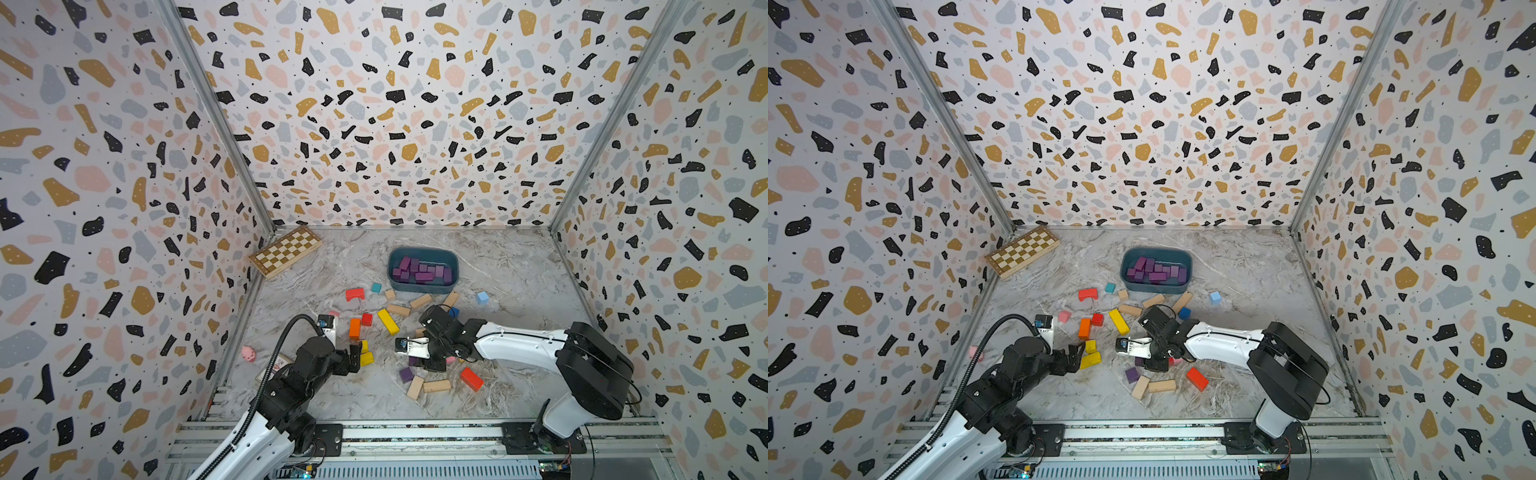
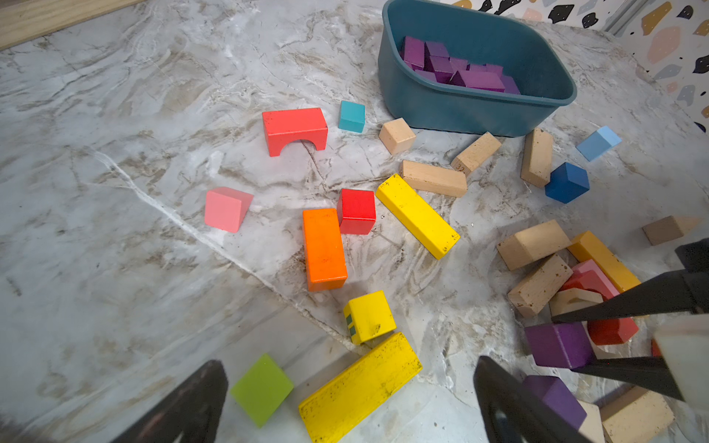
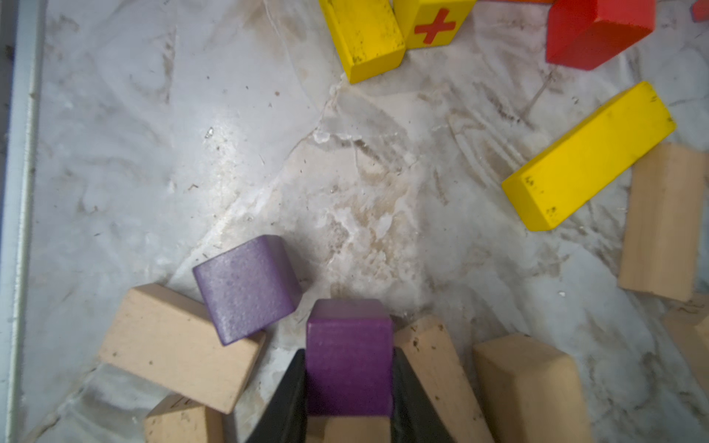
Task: Pick purple bricks into the storage bin
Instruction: Pick up the building block from the center of the board, then place the building block in the storage box.
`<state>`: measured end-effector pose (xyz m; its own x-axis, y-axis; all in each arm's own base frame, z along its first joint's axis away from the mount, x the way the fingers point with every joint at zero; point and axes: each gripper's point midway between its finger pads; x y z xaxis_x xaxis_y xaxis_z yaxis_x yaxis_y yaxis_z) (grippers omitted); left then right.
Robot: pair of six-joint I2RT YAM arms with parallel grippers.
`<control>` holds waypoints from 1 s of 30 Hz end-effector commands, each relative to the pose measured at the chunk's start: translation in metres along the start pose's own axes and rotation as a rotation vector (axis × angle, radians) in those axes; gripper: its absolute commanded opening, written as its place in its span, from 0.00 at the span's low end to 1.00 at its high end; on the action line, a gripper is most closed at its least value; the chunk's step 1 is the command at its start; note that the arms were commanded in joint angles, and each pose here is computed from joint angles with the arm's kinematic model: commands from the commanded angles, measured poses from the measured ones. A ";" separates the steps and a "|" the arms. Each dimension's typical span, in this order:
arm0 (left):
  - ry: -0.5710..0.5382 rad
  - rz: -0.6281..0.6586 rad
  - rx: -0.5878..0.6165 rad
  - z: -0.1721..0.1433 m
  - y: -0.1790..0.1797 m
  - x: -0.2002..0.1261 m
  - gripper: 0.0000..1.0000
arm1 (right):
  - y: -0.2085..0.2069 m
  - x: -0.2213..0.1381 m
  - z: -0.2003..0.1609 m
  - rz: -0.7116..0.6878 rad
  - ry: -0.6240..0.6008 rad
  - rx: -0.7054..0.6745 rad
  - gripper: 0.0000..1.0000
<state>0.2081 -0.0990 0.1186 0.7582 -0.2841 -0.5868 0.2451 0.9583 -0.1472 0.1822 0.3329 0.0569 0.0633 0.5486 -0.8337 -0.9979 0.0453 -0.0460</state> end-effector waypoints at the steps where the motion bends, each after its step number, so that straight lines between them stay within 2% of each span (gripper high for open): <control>1: -0.042 -0.014 0.008 0.010 -0.003 -0.002 0.99 | -0.005 -0.017 0.022 0.002 -0.049 -0.026 0.14; 6: -0.044 -0.018 0.009 0.010 -0.004 -0.002 0.99 | -0.042 -0.044 0.049 -0.040 -0.170 -0.027 0.15; 10: -0.052 -0.027 0.010 0.010 -0.005 -0.004 0.99 | -0.095 -0.061 0.053 -0.115 -0.175 -0.028 0.13; 15: -0.053 -0.029 0.009 0.010 -0.005 -0.004 0.99 | -0.162 -0.084 0.055 -0.154 -0.170 -0.035 0.04; 21: -0.054 -0.029 0.010 0.010 -0.005 -0.004 0.99 | -0.226 -0.093 0.024 -0.185 -0.099 0.006 0.00; 30: -0.058 -0.025 0.007 0.010 -0.004 -0.004 0.99 | -0.275 -0.093 -0.038 -0.201 -0.024 0.084 0.00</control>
<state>0.2072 -0.1000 0.1248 0.7698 -0.3005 -0.5632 0.2564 0.9535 -0.1583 0.4493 0.2440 0.1124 0.2680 0.5440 -0.7951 -0.9559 0.2530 -0.1492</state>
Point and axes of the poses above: each gripper's point midway between its finger pads, its own x axis out along the fingers, its own y axis along the line the jaws close on, z = x × y, and after that the axes turned 5 degrees about x, right-handed
